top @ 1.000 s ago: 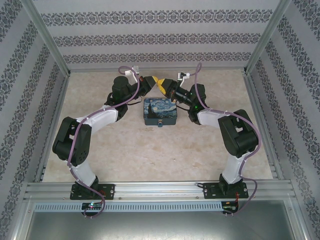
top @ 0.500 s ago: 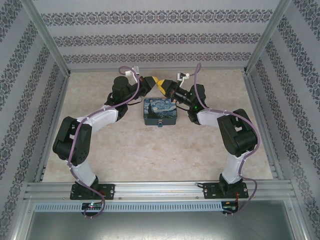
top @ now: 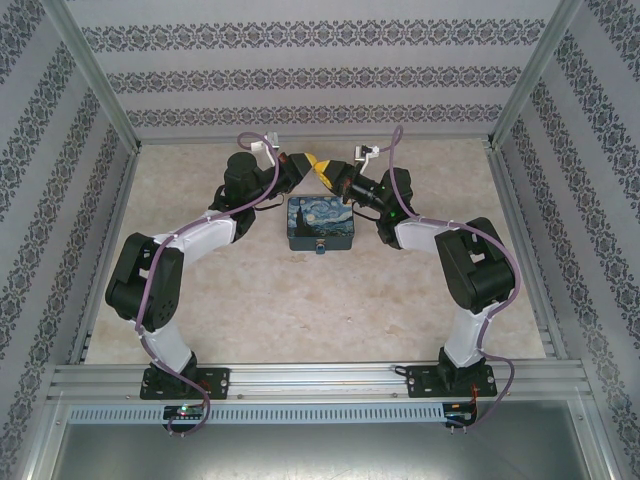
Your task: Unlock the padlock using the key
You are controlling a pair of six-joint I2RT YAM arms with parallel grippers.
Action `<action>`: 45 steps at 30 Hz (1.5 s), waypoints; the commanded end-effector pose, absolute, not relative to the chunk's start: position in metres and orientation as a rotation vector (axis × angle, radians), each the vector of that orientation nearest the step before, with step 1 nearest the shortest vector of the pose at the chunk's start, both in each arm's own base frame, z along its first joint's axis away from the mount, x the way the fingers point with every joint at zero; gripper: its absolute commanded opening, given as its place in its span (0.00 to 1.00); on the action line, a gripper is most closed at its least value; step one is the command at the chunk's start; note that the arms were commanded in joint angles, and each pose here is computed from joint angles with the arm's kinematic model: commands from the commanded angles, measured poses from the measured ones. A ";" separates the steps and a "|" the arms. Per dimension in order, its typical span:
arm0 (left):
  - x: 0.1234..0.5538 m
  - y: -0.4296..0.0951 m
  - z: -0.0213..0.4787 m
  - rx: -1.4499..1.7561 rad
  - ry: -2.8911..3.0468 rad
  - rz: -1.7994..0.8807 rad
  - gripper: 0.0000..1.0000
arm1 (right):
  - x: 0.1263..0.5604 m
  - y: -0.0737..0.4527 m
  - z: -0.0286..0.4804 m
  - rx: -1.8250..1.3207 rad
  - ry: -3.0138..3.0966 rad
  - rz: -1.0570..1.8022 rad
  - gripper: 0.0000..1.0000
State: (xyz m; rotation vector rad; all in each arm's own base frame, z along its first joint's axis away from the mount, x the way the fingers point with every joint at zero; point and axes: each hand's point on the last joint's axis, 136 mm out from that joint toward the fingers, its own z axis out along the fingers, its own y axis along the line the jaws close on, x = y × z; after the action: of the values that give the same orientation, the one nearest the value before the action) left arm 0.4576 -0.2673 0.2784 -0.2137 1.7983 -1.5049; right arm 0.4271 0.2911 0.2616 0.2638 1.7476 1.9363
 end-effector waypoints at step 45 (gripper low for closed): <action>0.328 -0.286 0.123 0.151 2.342 -1.006 0.98 | 0.420 0.238 0.172 0.489 2.024 1.600 0.00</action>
State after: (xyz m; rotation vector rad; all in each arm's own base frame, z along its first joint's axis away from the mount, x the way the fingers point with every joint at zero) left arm 0.3285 -0.2830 0.1407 0.0926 2.3322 -1.0760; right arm 0.4131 0.2387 0.1678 0.5186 2.0460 1.6181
